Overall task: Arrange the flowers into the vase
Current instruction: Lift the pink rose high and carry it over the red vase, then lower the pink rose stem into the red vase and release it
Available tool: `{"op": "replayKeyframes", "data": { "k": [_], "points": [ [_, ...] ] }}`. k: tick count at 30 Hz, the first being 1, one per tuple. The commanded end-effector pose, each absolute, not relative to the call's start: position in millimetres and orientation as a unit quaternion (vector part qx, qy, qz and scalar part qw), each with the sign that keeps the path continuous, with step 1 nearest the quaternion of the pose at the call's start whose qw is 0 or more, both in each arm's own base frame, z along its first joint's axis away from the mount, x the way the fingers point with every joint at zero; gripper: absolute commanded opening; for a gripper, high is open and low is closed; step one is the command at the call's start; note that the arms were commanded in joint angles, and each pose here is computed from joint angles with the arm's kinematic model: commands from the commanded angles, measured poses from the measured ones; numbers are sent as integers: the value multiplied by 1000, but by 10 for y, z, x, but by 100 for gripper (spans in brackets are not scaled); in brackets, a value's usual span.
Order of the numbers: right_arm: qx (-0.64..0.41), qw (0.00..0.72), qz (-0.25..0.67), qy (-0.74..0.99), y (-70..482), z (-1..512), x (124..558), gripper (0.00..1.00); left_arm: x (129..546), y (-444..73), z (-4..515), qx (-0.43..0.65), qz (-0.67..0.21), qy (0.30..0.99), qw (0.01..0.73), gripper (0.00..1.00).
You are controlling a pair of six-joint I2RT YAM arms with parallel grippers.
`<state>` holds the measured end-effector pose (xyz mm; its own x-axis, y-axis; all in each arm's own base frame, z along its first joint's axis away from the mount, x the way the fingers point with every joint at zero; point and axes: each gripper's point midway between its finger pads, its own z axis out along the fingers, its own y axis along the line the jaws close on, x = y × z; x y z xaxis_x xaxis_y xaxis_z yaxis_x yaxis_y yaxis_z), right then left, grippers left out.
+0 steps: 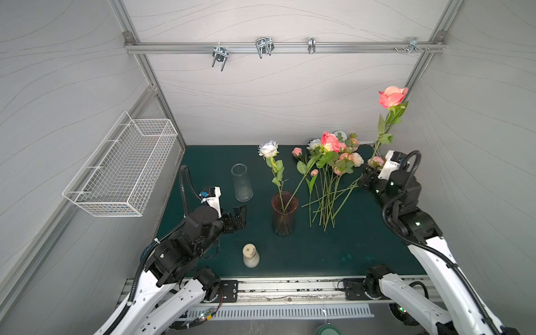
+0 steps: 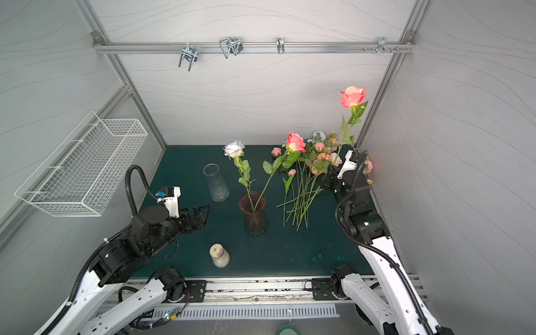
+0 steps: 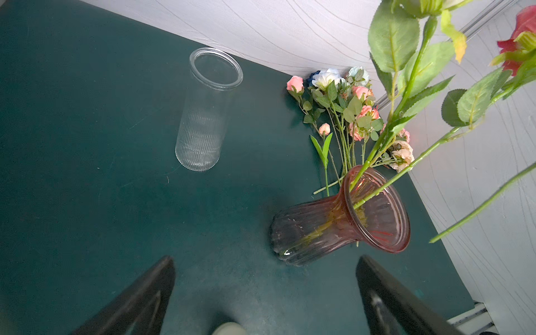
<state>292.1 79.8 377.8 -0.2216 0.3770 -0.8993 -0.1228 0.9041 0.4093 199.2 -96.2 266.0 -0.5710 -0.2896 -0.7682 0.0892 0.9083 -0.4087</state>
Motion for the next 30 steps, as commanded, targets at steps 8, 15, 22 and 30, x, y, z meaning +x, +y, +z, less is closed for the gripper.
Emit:
{"op": "replayKeyframes", "data": {
  "k": [8, 15, 22, 30],
  "points": [
    [-174, 612, 429, 641, 1792, 4920, 2176, 0, 1948, -879, 2889, -69, -214, 845, 485, 99],
    [-283, 659, 365, 594, 2721, 4992, 2165, 0, 1949, -868, 2901, -71, -214, 844, 487, 99],
    [-270, 678, 374, 573, 3120, 4985, 2462, 0, 1933, -845, 2881, -74, -211, 846, 484, 99],
    [-280, 664, 379, 581, 3438, 4603, 2670, 0, 1953, -855, 2907, -73, -209, 846, 486, 99]
  ]
}}
